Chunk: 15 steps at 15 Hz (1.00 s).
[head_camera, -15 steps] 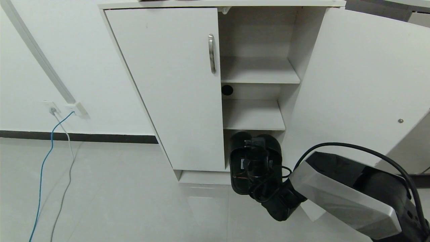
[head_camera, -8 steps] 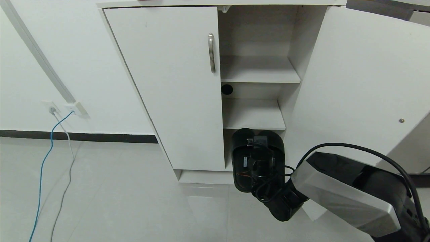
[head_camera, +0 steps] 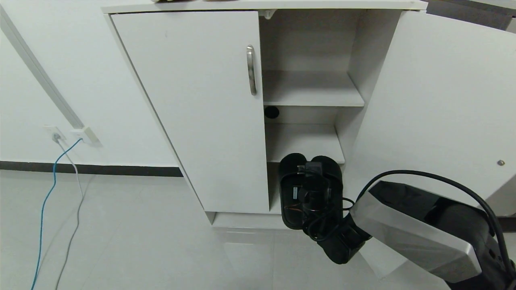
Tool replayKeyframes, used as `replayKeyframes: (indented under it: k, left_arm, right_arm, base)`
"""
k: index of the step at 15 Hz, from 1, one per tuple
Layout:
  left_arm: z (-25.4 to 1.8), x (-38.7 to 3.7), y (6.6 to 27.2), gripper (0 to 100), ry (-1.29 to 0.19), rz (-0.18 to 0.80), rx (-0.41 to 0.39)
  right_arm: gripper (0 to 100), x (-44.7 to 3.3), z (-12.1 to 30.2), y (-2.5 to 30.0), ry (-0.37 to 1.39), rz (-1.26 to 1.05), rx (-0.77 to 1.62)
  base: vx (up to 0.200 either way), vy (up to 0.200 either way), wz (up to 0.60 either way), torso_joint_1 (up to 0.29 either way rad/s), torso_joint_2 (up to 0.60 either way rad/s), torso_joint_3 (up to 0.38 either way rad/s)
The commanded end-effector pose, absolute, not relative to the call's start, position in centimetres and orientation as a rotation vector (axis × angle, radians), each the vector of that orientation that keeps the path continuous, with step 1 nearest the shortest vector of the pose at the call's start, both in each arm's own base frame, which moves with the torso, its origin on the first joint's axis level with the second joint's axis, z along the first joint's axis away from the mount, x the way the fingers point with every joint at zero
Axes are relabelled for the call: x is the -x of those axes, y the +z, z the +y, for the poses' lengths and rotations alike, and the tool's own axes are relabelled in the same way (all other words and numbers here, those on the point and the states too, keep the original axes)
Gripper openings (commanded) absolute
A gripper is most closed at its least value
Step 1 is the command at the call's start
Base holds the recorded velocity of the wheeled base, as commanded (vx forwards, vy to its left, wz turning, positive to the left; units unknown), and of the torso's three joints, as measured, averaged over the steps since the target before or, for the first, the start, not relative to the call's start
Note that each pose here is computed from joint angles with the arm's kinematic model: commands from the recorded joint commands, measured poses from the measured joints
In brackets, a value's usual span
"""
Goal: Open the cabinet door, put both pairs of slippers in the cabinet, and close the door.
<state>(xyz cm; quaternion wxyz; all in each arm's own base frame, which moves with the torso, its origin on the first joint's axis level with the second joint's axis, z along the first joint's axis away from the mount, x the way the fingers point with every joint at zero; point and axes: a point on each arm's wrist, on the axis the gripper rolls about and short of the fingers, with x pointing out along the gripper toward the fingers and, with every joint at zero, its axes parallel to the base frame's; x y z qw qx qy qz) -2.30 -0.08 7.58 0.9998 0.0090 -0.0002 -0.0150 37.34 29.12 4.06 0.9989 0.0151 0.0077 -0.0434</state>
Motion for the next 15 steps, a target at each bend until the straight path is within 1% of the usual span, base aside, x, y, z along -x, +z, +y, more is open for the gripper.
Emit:
replayKeyframes:
  k: [1,4,11,15]
  left_arm:
    - [-0.1,2.3,7.6,0,-0.029,0.001,-0.018]
    - [-0.1,2.3,7.6,0,-0.029,0.001,-0.017]
    - [-0.1,2.3,7.6,0,-0.028,0.001,-0.017]
    - [-0.1,2.3,7.6,0,-0.029,0.001,-0.018]
  right_arm:
    - [0,-37.3,29.1,4.3,-0.086,0.012,-0.034]
    - [0,-37.2,29.0,4.3,-0.086,0.004,-0.039]
    - [0,-37.5,28.7,4.0,-0.088,0.012,-0.029]
    - [0,-39.5,28.3,4.5,-0.090,0.033,-0.016]
  base:
    - [0.200,0.000,0.00,-0.012,0.01,0.002]
    - [0.200,0.000,0.00,-0.001,0.00,-0.002]
    - [0.000,0.000,0.00,0.000,0.00,0.000]
    - [0.000,0.000,0.00,0.000,0.00,0.000]
